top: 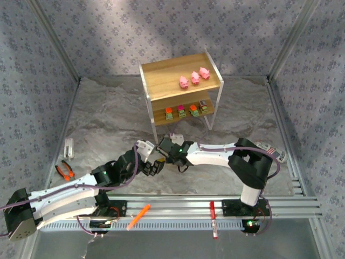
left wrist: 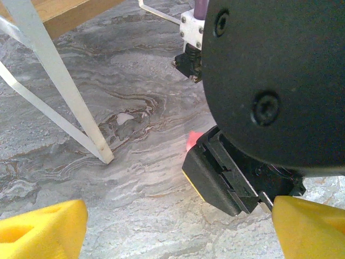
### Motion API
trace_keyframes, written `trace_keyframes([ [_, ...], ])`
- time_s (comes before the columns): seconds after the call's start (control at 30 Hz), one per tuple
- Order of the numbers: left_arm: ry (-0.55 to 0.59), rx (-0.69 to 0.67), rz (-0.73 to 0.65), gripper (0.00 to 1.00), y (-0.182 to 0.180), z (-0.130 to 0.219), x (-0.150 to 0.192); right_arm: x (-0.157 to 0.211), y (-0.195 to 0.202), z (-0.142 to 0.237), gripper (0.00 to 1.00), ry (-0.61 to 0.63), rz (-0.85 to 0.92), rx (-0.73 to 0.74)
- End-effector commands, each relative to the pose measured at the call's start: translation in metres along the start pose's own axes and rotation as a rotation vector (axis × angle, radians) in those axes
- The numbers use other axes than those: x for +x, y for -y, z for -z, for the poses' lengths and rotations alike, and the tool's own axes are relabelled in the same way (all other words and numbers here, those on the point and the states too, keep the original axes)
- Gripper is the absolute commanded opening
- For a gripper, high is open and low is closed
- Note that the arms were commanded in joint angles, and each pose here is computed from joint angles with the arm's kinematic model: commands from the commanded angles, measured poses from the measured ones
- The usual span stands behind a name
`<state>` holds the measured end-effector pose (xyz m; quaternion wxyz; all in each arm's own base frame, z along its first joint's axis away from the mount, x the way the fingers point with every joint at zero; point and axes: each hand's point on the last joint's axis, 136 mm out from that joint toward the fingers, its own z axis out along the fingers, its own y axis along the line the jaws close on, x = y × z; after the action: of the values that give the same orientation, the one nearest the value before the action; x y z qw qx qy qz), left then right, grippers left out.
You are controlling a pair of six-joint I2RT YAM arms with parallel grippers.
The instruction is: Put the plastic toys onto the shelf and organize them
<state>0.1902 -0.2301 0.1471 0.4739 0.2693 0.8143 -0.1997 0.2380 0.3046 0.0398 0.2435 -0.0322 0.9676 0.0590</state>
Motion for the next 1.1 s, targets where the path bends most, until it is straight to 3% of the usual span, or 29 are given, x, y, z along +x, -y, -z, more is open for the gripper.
trace_keyframes([
  [0.0, -0.002, -0.006, 0.008, 0.89, -0.001, 0.0, 0.001, -0.001, 0.005, -0.007, 0.54, 0.008, -0.018, 0.029],
  [1.07, -0.015, 0.001, 0.014, 0.89, -0.001, -0.004, 0.003, -0.009, 0.006, -0.017, 0.43, 0.008, 0.015, 0.063],
])
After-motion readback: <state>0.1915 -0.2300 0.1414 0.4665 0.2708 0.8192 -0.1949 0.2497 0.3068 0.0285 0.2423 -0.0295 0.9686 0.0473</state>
